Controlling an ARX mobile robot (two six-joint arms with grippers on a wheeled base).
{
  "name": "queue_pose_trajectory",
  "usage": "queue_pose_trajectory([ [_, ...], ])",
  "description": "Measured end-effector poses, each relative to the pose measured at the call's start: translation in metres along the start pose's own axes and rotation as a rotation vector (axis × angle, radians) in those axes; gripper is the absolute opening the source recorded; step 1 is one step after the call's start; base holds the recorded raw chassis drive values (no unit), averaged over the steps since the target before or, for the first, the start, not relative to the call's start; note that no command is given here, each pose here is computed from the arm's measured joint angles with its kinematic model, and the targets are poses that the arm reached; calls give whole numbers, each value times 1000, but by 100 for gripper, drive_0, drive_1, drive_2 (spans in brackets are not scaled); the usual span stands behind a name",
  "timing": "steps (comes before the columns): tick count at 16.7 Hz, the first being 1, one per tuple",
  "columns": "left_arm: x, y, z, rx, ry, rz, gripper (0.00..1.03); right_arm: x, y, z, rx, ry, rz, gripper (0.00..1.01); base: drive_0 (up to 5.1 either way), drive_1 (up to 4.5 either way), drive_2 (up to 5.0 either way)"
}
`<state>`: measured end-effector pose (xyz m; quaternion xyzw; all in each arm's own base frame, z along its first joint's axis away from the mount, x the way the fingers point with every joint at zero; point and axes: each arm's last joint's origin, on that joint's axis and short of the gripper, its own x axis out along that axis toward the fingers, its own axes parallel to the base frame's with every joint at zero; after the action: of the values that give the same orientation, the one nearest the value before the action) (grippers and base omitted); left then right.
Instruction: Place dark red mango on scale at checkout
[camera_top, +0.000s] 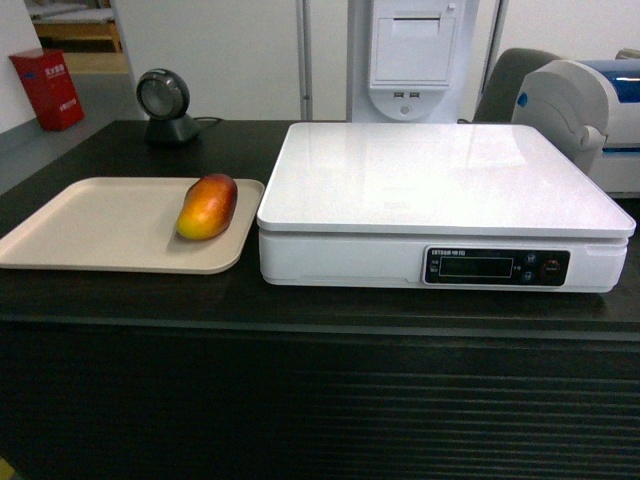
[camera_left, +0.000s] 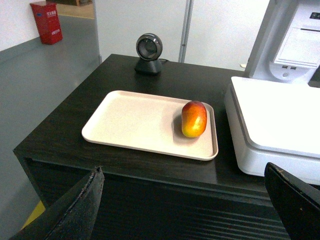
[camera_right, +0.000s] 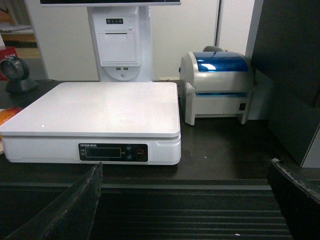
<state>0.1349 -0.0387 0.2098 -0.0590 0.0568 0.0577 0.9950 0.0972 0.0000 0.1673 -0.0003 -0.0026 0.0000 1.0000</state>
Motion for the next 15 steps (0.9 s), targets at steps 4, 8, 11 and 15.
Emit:
queue_pose_trajectory([
  [4,58,8,28,48,-29,-91,98,0,0,0,0,0,0,98,0,0,0],
  [8,148,12,45,113,96,-276,98,0,0,0,0,0,0,98,0,0,0],
  [11,217,-4,51,152,184,-368,98,0,0,0,0,0,0,98,0,0,0],
  [15,280,-18,37,202,311,-422,98,0,0,0,0,0,0,98,0,0,0],
])
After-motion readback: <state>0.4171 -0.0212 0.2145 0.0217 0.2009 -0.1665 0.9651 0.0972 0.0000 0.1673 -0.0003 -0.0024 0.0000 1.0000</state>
